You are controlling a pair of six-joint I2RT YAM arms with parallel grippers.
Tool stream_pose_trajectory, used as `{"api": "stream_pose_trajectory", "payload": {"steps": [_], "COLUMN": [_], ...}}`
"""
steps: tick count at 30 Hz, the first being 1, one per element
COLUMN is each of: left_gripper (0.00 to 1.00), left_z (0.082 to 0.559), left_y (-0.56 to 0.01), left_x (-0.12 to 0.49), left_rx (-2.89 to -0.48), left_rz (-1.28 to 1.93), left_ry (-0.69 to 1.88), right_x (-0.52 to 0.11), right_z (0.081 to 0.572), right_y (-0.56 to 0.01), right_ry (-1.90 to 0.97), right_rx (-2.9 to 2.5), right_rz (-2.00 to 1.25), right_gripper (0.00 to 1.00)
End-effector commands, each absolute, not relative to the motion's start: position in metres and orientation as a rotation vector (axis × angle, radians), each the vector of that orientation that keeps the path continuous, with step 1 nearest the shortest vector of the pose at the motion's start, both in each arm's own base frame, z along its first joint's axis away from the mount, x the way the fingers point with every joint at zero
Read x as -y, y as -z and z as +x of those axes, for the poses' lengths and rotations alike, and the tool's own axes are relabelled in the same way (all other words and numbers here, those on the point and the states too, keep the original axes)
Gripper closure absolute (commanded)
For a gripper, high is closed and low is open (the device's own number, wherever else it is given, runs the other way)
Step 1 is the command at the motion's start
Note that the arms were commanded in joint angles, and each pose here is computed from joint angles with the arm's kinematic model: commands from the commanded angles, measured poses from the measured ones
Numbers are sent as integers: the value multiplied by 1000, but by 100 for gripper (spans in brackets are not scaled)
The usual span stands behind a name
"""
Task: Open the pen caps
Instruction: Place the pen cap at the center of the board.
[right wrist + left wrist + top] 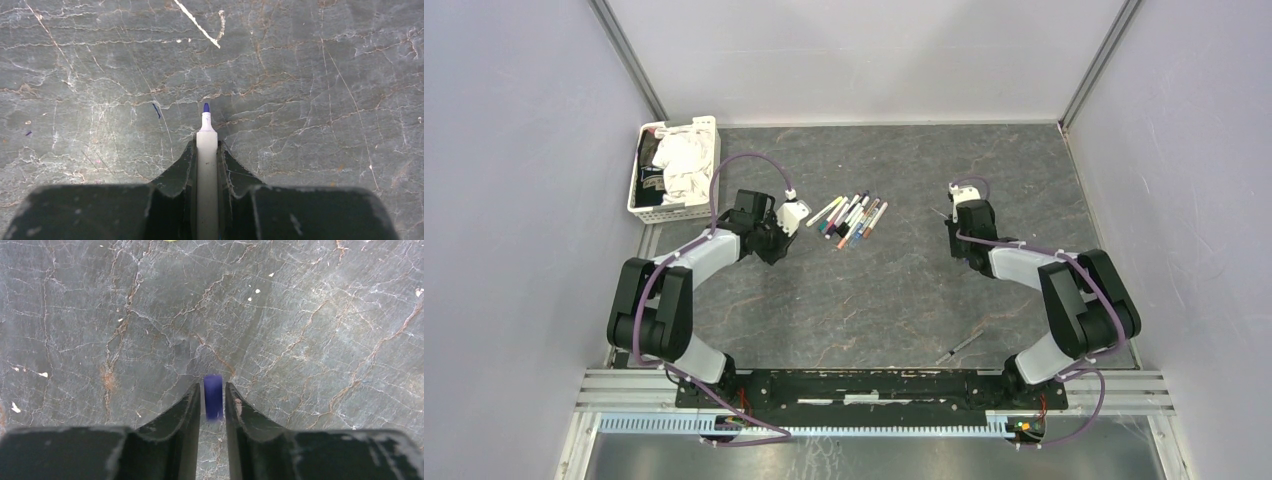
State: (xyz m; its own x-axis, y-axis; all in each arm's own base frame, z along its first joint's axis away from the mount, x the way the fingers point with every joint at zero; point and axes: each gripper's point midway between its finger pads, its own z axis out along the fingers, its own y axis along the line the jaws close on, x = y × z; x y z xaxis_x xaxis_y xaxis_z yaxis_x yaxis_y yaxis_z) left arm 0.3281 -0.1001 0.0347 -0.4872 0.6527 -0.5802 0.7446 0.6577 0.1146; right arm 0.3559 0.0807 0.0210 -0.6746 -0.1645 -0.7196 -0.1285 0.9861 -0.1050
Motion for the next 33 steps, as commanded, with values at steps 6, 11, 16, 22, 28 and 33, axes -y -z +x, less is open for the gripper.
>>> {"api": "stream_pose_trajectory", "payload": {"steps": [6, 11, 16, 22, 28, 33], "left_gripper": [46, 45, 30, 6, 0, 0], "left_z": [331, 332, 340, 354, 363, 368], "left_y": [-46, -56, -90, -152, -208, -244], "left_x": [107, 108, 107, 99, 83, 64], "left_rx": [-2266, -2252, -2206, -2109, -2069, -2050], "left_rz": [1028, 1020, 967, 905, 822, 703], "left_ry": [256, 274, 319, 321, 284, 206], "right_x": [-88, -84, -82, -84, -102, -155], "right_z": [367, 362, 356, 353, 374, 390], "right_y": [-20, -18, -19, -25, -75, -102], "right_ry": [-14, 6, 7, -21, -71, -88], "right_rx": [-2331, -2356, -2370, -2361, -2245, -2235], "right_rz": [-211, -194, -173, -133, -114, -144], "right_gripper": [76, 62, 57, 57, 53, 44]}}
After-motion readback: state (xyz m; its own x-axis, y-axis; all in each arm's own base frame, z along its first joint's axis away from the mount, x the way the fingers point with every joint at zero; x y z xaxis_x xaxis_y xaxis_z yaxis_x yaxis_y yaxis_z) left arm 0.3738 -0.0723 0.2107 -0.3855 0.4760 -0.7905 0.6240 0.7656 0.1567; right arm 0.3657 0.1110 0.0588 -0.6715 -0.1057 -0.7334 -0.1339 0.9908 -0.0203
